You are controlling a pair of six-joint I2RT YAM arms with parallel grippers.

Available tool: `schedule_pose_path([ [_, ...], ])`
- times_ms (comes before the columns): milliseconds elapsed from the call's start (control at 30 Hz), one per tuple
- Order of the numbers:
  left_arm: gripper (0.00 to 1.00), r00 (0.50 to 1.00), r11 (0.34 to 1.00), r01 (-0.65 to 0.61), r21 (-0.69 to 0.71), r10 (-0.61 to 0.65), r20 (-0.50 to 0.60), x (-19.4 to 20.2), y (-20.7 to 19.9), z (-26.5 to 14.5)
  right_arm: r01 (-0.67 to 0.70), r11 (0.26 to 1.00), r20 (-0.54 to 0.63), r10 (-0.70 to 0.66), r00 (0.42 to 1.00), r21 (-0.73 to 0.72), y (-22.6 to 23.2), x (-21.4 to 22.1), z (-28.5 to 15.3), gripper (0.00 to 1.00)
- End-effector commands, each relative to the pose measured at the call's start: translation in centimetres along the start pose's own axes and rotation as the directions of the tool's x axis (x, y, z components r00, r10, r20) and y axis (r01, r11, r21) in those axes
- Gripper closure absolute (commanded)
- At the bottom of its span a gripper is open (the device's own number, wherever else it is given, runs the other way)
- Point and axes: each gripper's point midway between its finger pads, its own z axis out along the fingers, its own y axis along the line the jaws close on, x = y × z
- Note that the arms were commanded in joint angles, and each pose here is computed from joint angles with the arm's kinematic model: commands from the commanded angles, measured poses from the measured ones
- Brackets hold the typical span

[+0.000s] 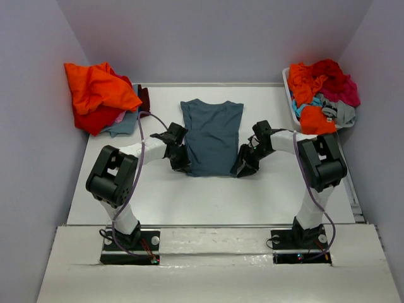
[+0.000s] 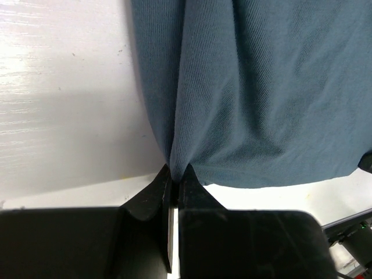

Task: Fold and stack the t-shirts
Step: Fold the tshirt

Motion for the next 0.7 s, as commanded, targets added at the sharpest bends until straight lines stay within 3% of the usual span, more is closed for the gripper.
schedule_pose_path([
  [0,0.94,0.999,0.99,-0.02,-0.142,0.015,-0.033,1.38,3.66,0.08,0.022,0.987,0.06,-0.032,0.998,0.161,-3.78,-2.36,2.4,0.51],
  [367,0.94,0.999,0.99,-0.03,-0.14,0.025,-0.039,1.25,3.5,0.05,0.022,0.984,0.049,-0.031,0.998,0.178,-4.43,-2.61,3.11,0.52],
  [667,0.94,0.999,0.99,-0.032,-0.139,0.028,-0.035,1.02,3.33,-0.02,0.024,0.984,0.052,-0.034,0.998,0.175,-4.37,-2.64,3.07,0.6],
])
